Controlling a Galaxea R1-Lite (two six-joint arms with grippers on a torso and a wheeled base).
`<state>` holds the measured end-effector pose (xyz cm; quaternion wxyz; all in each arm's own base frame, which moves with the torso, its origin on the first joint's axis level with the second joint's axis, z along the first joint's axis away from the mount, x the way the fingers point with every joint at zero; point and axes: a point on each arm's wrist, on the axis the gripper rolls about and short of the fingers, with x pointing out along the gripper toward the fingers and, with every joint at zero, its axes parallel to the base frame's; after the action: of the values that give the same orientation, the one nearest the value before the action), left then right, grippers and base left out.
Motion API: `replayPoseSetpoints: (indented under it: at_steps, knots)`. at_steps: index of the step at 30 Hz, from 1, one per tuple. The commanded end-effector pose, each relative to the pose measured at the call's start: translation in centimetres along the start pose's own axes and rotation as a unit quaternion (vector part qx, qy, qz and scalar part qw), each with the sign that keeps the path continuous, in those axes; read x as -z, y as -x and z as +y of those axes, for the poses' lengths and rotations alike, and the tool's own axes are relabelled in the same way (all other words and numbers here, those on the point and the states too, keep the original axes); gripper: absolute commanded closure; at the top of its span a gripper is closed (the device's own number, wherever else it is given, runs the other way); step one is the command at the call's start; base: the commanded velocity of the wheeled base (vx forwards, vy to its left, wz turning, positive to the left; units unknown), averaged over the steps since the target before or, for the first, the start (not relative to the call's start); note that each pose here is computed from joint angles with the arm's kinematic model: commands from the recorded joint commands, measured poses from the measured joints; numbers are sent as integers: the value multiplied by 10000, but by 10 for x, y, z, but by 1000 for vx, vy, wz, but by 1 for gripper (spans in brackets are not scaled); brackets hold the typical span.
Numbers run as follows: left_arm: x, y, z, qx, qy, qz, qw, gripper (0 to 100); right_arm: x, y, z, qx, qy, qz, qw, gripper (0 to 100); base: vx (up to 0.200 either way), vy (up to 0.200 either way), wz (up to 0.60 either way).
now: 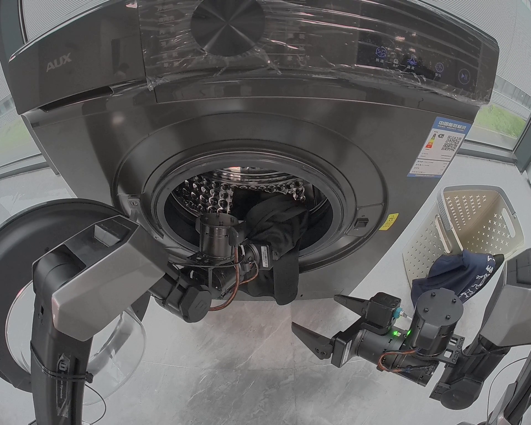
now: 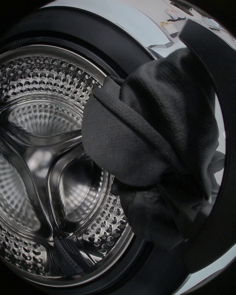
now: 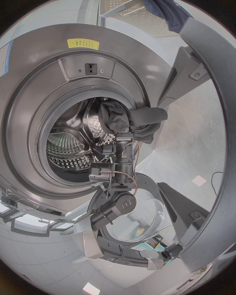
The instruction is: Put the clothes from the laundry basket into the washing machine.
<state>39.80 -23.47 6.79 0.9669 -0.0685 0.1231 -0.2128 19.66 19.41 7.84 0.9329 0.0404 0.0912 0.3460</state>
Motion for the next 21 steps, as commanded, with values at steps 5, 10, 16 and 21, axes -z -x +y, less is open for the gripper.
replayPoseSetpoints:
  at_steps: [5,10,16,21]
  knots:
    - [-4,-20,-1,-6,73,-404,9992,100,0,0,0,-6,4,7,10000,0,0,0,0]
    - [-40,-28,-5,-71,500,-1221,9912,100,0,-1,0,-7,4,-1,10000,0,0,0,0]
    - [-81,-36,3,-275,764,-2065,9751,100,-1,-1,1,-11,-5,-23,10000,0,0,0,0]
    - [-91,-40,8,-416,829,-2336,9679,100,-1,-1,1,-18,-4,-22,10000,0,0,0,0]
